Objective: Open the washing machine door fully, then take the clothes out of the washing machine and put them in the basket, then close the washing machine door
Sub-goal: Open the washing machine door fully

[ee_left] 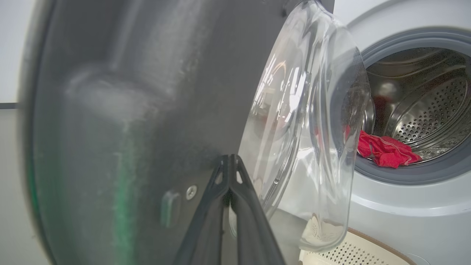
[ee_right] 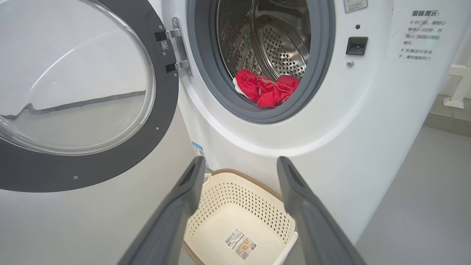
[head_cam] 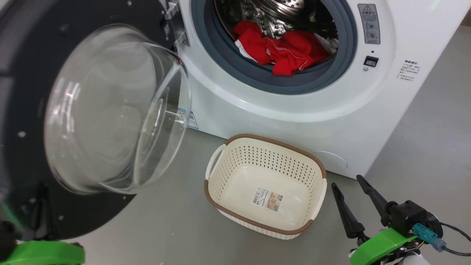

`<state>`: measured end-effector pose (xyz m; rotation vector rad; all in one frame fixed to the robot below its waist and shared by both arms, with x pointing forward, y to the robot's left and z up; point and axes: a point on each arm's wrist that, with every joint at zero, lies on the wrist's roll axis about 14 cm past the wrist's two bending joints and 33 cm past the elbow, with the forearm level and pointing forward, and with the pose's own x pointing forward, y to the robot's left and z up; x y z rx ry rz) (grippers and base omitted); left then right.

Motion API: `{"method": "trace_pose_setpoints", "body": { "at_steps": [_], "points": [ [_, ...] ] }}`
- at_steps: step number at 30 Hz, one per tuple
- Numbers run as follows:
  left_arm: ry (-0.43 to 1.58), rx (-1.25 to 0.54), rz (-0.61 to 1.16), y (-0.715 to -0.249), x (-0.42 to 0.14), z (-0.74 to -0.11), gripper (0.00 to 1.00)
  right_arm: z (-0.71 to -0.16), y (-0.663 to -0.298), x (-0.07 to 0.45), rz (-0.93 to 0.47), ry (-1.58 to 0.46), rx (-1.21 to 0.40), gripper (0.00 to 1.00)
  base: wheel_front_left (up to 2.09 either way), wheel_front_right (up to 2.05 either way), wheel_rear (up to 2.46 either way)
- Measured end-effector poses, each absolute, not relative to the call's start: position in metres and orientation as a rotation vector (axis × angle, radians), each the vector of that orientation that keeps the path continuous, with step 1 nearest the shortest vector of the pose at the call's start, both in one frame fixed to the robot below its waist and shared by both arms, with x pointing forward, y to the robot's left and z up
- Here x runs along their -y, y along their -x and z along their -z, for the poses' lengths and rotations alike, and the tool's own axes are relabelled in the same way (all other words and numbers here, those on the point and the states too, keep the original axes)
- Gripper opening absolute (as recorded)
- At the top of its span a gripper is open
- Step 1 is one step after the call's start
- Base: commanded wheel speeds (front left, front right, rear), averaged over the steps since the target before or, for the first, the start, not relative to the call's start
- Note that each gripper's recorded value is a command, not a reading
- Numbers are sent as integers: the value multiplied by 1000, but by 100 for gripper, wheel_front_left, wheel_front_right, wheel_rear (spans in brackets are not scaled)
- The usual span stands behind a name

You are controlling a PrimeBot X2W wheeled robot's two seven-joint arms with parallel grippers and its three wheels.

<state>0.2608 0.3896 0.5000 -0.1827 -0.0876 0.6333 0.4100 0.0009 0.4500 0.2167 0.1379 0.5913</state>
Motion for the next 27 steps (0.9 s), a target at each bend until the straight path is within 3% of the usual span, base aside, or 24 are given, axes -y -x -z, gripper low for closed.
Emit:
{"method": "trace_pose_setpoints", "body": {
  "at_steps": [27],
  "points": [
    [87, 0, -842, -267, -484, -499, 0, -429, -426, 8, -570, -212, -171, 100, 0, 0, 0]
  ]
}}
